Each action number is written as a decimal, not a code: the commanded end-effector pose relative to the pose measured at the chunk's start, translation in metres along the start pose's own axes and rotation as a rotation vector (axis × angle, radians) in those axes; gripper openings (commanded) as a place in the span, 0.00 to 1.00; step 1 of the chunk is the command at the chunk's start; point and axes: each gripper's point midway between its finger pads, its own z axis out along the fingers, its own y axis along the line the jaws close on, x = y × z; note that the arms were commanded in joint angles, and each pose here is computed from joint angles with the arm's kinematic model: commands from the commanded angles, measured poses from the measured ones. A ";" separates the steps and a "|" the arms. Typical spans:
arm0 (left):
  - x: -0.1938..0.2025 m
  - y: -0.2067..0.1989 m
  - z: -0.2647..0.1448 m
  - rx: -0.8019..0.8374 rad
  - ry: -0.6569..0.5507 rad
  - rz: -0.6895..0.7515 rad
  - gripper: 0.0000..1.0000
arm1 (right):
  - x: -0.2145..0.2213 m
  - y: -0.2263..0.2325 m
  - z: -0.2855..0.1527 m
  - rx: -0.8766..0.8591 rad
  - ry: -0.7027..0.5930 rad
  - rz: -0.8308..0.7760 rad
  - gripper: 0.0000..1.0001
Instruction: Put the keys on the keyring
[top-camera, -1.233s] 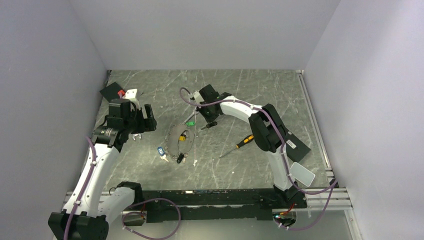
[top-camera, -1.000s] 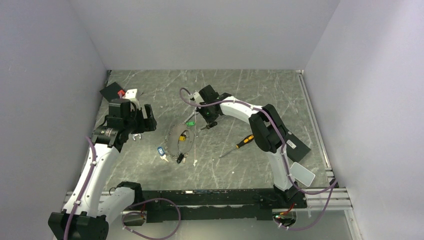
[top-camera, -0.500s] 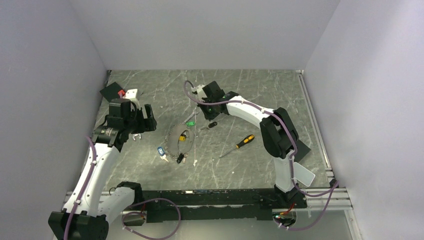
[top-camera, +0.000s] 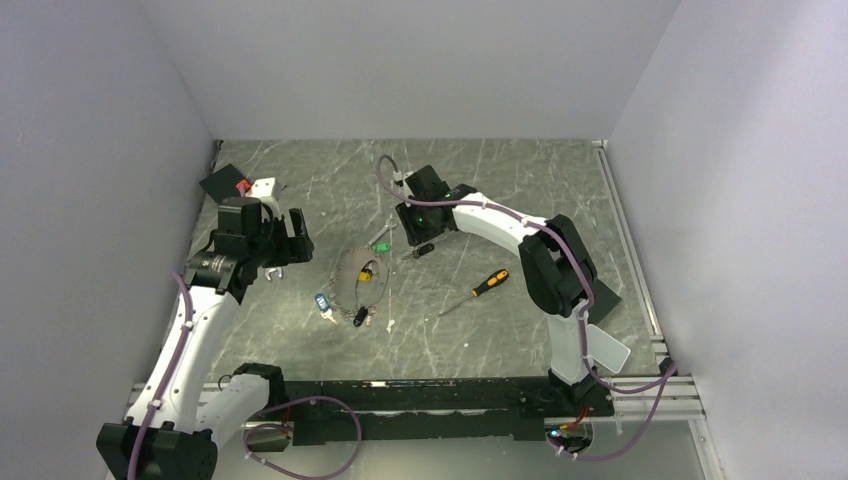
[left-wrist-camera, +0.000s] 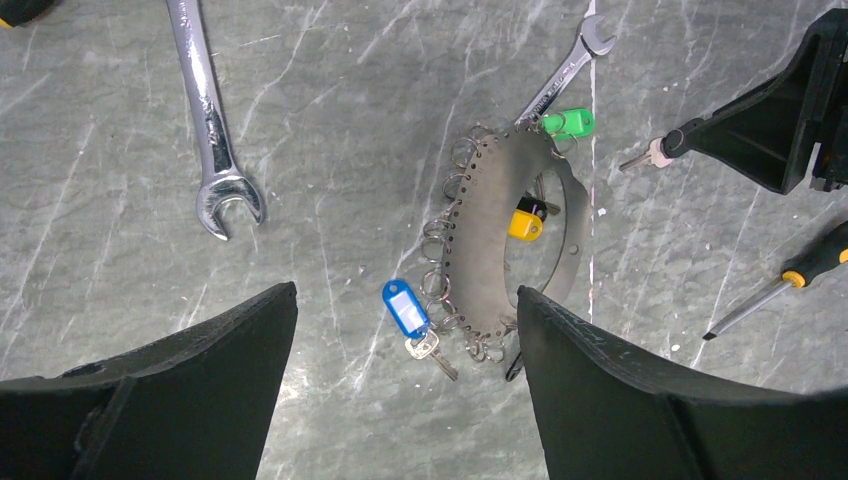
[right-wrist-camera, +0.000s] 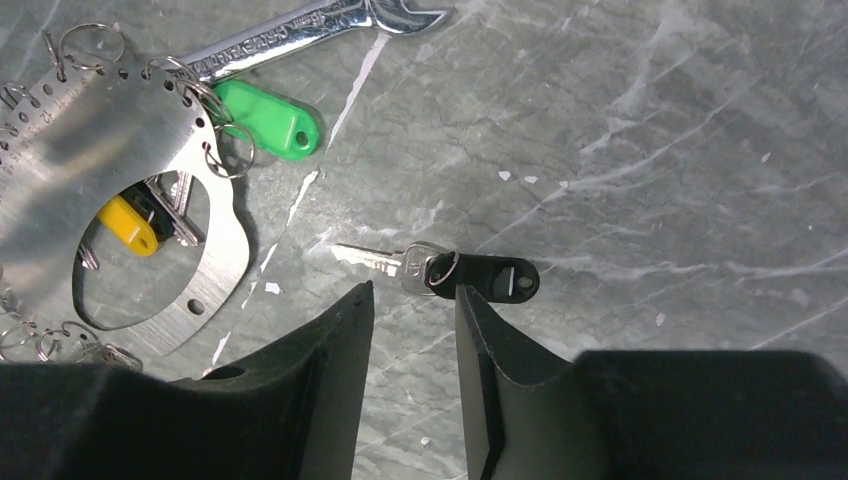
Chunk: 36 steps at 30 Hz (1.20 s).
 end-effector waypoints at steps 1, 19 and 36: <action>-0.014 -0.008 -0.004 0.035 -0.047 0.017 0.85 | -0.001 -0.001 0.003 0.030 -0.004 0.071 0.37; -0.014 -0.008 -0.005 0.038 -0.049 0.017 0.85 | 0.011 -0.009 0.027 0.067 0.052 0.075 0.26; -0.014 -0.008 -0.005 0.035 -0.051 0.016 0.85 | 0.007 -0.014 0.017 0.087 0.022 0.032 0.00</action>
